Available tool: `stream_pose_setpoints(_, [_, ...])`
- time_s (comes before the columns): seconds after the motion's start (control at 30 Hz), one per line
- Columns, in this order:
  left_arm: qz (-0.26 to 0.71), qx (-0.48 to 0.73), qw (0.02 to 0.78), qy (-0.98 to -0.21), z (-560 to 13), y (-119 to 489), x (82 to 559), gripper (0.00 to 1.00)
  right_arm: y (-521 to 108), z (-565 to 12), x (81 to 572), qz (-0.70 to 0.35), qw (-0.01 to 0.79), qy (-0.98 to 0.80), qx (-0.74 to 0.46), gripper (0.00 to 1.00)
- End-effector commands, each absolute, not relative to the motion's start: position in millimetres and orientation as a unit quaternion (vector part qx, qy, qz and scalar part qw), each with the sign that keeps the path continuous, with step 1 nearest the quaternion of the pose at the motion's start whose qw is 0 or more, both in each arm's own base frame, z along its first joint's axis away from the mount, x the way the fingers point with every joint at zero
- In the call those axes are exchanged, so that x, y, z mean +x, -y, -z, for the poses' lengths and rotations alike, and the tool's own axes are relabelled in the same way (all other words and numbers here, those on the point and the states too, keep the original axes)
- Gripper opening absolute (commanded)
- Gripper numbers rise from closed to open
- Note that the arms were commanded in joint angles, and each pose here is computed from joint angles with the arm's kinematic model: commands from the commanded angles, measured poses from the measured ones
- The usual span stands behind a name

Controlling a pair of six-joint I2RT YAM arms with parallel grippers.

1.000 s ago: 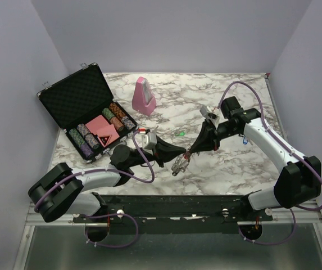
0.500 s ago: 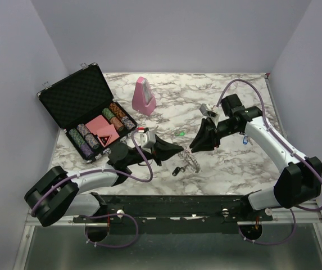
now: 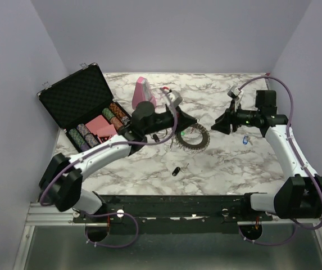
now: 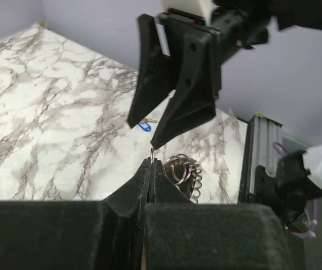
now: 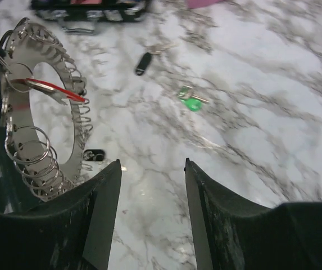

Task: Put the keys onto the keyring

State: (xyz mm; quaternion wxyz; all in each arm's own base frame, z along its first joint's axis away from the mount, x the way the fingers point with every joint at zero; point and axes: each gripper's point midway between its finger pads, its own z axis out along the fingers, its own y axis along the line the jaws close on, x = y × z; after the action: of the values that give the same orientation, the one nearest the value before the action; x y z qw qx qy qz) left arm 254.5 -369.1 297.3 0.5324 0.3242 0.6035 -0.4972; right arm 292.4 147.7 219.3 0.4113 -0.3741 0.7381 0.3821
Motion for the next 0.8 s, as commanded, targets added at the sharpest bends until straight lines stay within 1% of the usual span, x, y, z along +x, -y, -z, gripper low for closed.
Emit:
stream_pose_setpoints(0.0, [0.472, 0.27, 0.477, -0.691, -275, 394, 310, 0.0, -92, -225, 348, -0.269, 0.487, -0.799, -0.229, 0.58])
stream_pose_setpoints(0.1, [0.48, 0.243, 0.463, -0.705, -275, 421, 343, 0.0, -61, -226, 357, -0.229, 0.512, -0.809, -0.176, 0.6])
stream_pose_setpoints(0.13, [0.483, 0.234, 0.454, -0.712, -266, 430, 354, 0.0, -54, -227, 358, -0.223, 0.517, -0.81, -0.163, 0.61])
stream_pose_setpoints(0.17, [0.49, 0.231, 0.454, -0.708, -271, 439, 361, 0.0, -46, -229, 359, -0.217, 0.524, -0.809, -0.155, 0.61])
stream_pose_setpoints(0.27, [0.499, 0.223, 0.424, -0.722, -250, 461, 372, 0.0, -38, -232, 357, -0.224, 0.531, -0.805, -0.144, 0.62])
stream_pose_setpoints(0.37, [0.49, 0.238, 0.379, -0.748, -213, 474, 366, 0.0, -36, -230, 357, -0.226, 0.53, -0.805, -0.141, 0.62])
stream_pose_setpoints(0.47, [0.482, 0.25, 0.309, -0.781, -161, 474, 346, 0.0, -39, -229, 356, -0.237, 0.526, -0.803, -0.146, 0.62])
stream_pose_setpoints(0.57, [0.476, 0.253, 0.28, -0.794, -133, 466, 325, 0.01, -42, -228, 355, -0.245, 0.524, -0.802, -0.149, 0.62])
stream_pose_setpoints(0.63, [0.471, 0.251, 0.284, -0.797, -129, 456, 318, 0.07, -45, -227, 354, -0.253, 0.522, -0.8, -0.154, 0.61])
stream_pose_setpoints(0.73, [0.462, 0.259, 0.293, -0.796, -138, 443, 309, 0.21, -50, -225, 351, -0.267, 0.519, -0.795, -0.164, 0.62])
stream_pose_setpoints(0.77, [0.461, 0.262, 0.302, -0.792, -149, 439, 307, 0.27, -52, -223, 350, -0.274, 0.516, -0.794, -0.167, 0.62])
